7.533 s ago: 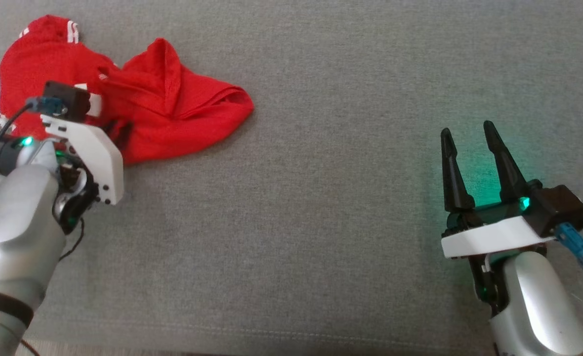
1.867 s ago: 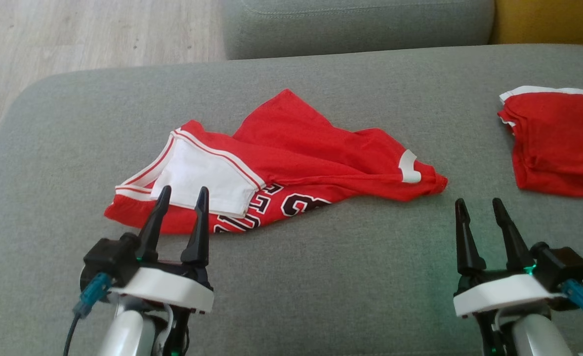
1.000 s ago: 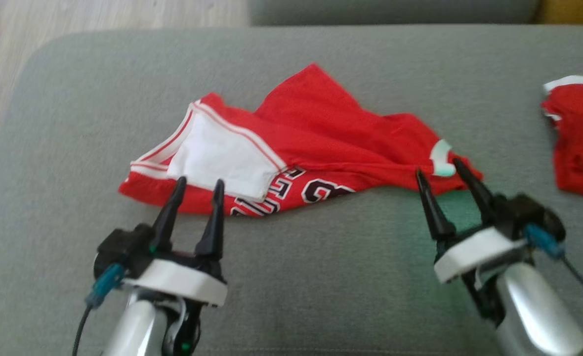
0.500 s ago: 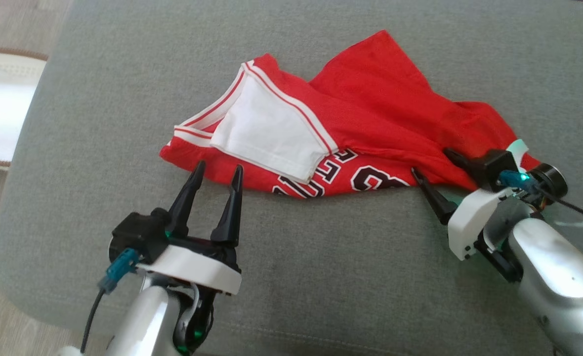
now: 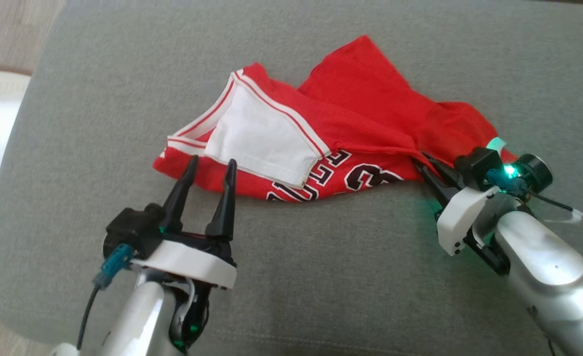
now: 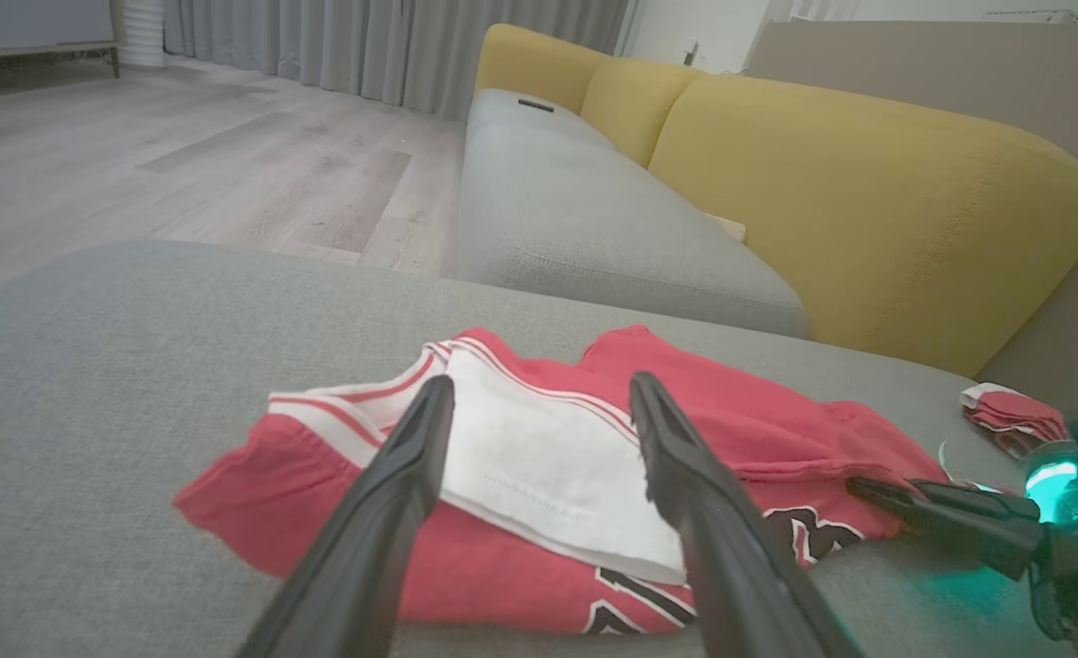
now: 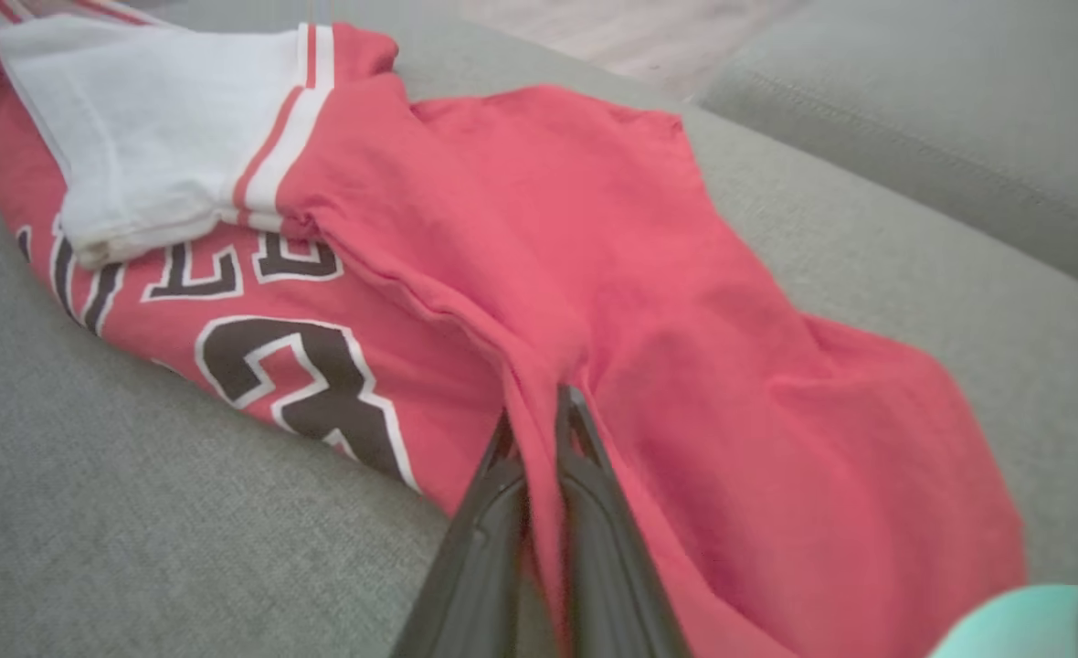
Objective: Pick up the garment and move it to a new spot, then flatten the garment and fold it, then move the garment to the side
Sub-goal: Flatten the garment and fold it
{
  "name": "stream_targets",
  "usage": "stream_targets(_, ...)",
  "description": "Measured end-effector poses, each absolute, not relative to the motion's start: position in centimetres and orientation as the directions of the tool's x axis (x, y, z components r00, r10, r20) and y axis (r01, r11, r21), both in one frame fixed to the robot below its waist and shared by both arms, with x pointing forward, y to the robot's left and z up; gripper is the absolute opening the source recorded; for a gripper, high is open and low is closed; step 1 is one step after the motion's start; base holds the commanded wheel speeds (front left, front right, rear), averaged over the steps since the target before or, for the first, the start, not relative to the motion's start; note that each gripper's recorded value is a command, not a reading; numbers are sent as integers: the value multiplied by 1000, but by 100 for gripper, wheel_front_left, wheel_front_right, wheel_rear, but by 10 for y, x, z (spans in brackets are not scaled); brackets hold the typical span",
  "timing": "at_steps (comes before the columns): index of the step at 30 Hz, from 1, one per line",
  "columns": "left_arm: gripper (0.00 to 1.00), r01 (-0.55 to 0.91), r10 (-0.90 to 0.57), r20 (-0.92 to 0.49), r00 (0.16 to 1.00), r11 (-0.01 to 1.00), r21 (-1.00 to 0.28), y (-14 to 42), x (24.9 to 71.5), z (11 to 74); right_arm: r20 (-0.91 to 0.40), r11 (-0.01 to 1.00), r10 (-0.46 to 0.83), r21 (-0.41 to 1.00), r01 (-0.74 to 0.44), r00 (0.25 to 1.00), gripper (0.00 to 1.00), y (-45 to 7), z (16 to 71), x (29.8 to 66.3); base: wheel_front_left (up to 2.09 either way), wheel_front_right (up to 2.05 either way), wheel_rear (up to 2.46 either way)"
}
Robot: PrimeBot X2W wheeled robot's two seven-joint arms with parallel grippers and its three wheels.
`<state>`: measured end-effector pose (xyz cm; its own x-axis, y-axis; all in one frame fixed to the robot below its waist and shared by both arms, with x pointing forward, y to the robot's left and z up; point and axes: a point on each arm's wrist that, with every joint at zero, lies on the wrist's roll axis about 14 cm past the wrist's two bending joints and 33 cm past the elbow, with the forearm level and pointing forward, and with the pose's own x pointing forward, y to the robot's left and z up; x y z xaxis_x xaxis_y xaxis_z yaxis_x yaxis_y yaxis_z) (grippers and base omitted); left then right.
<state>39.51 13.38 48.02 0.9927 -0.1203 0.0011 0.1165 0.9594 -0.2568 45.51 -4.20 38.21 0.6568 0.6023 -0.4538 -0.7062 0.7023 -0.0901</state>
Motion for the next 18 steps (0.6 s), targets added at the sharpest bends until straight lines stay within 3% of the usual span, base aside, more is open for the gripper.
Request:
stream_targets(12,100,163,-149,75,986,954,-250,123,386,505,-74,726,618,-329,-604,783,0,-52,500,470,0,0,0)
stream_targets(18,100,170,-149,102,984,955,-244,123,378,514,110,752,602,-411,-515,791,0,-59,556,447,0,0,0)
